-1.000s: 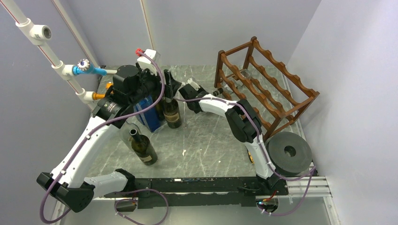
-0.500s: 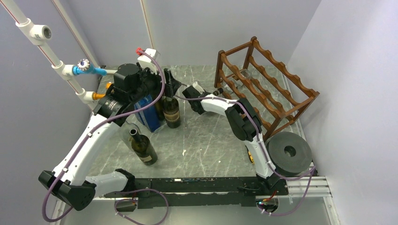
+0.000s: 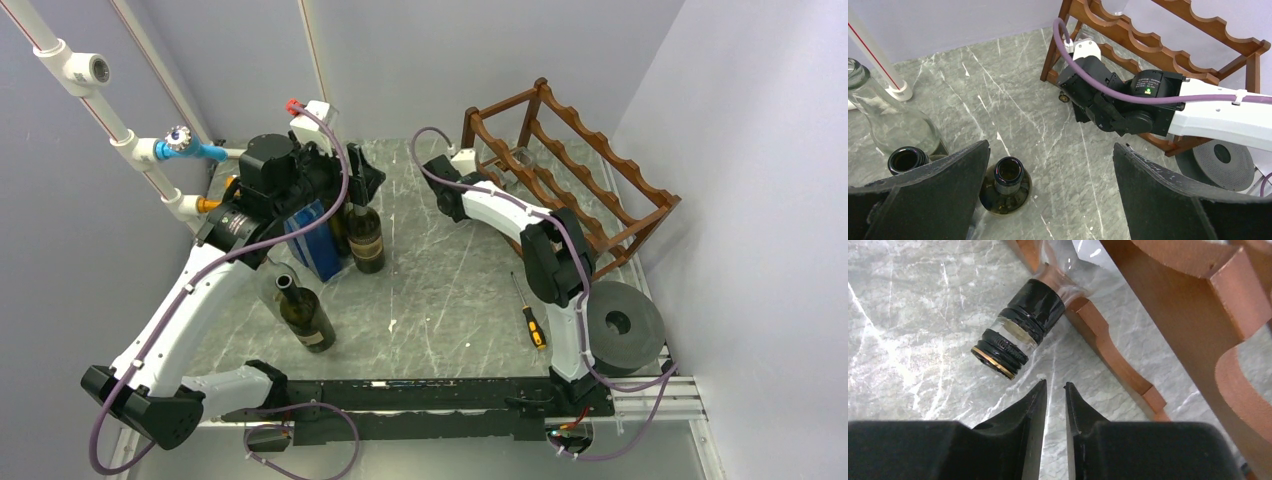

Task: Put the wine bottle on the wine rack
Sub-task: Adjust the wine bottle in the wine rack.

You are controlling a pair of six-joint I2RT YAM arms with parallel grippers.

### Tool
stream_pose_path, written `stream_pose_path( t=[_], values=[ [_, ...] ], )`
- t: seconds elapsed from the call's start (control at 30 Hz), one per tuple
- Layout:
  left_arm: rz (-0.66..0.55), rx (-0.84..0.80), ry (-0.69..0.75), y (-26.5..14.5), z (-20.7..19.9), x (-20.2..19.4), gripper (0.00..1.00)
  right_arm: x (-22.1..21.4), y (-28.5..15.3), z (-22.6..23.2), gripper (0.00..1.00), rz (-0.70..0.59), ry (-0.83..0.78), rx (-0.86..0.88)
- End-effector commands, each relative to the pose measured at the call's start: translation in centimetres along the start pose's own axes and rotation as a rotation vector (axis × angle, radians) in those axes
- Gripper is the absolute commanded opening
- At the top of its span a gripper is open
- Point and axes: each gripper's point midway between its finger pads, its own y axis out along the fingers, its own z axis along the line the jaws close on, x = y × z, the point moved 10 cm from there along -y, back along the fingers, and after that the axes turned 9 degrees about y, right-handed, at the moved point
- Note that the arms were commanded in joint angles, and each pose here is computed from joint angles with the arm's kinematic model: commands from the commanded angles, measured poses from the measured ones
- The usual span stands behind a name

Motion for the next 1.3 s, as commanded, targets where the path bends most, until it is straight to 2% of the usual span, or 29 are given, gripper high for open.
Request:
stream_pose_path(
  t=[0.0, 0.07, 0.23, 0.53, 0.6, 0.8, 0.9, 1.27],
  values=[
    [-0.072, -0.017, 0.01, -1.1, -0.3, 1.9, 0.99, 0.5, -1.2, 1.3, 0.27, 0.02, 0.299, 0.041],
    [-0.071, -0.015, 0.01, -1.1, -0.3, 1.9, 0.99, 0.7, -1.2, 1.6, 0.29, 0.026, 0.413, 0.016],
    [-0.069, -0.017, 0.011, -1.1, -0.3, 1.9, 0.99, 1.8, -1.7, 1.6, 0.33, -0.021, 0.555, -0.018],
    [-0.074, -0.028, 0.008, -1.3, -0.4, 2.0, 0.99, 3.3, -1.4, 2.0, 0.61, -0.107, 0.646, -0.069],
    [-0.076, -0.025, 0.008, -1.3, -0.4, 2.0, 0.99, 3.6, -1.2, 2.4, 0.64, -0.118, 0.647, -0.059],
    [-0.073, -0.036, 0.005, -1.2, -0.5, 2.0, 0.99, 4.3, -0.5, 3.2, 0.63, -0.141, 0.636, -0.069],
    [-0.074, -0.044, 0.003, -1.2, -0.5, 2.0, 0.99, 4.2, -0.1, 3.3, 0.55, -0.144, 0.636, -0.094],
    [-0.072, -0.053, 0.0, -1.1, -0.5, 2.0, 0.99, 3.8, 1.0, 3.6, 0.56, -0.17, 0.619, -0.132]
  ],
)
